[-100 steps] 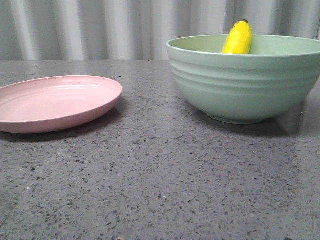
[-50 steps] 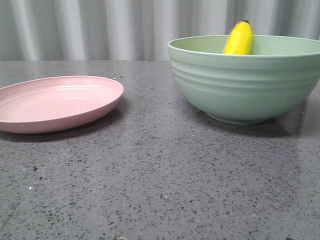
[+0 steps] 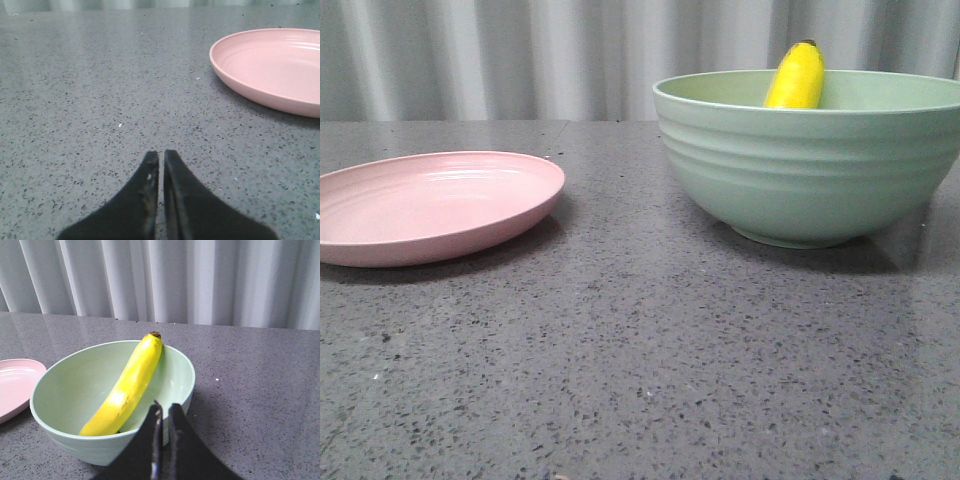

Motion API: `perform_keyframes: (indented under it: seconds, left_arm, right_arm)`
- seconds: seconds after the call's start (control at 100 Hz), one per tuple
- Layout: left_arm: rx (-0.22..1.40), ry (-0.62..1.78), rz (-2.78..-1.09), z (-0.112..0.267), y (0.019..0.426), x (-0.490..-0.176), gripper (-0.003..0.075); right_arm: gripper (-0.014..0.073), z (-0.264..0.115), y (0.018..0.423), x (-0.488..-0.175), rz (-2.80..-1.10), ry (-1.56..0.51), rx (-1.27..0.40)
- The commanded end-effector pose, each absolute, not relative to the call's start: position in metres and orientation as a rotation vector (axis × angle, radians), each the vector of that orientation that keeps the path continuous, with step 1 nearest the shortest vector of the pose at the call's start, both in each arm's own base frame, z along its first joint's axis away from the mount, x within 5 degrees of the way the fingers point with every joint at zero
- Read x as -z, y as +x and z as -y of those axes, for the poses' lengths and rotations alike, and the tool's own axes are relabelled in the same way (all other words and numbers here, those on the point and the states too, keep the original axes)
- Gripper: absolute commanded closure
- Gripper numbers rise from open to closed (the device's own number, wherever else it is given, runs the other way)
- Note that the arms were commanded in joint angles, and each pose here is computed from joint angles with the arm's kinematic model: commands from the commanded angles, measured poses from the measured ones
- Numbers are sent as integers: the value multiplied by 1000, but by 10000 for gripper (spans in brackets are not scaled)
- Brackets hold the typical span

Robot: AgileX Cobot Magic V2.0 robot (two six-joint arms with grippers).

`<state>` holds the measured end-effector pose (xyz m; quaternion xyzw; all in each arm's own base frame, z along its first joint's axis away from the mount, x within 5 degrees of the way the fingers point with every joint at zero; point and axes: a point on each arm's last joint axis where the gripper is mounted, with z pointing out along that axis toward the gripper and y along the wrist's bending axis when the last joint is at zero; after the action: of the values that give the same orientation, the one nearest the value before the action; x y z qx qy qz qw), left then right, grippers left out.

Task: Transfer banana from pink plate to green bowl

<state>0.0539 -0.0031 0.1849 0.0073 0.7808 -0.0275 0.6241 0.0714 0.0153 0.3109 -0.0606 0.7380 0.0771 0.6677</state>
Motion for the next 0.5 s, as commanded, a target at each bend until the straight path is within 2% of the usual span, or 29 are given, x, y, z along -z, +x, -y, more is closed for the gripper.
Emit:
perform_keyframes:
  seconds: [0.0,0.38,0.49]
  left_arm:
    - [70,10,-1698,3,53,-190,741]
    - [70,10,-1698,3,53,-190,741]
    - [70,10,-1698,3,53,-190,741]
  right_arm:
    - [659,-14,72,-325,-1577,-127,-151]
    - [659,-14,73,-324,-1580,-127,-151]
    - [659,-9,72,-317,-1487,-131,-61]
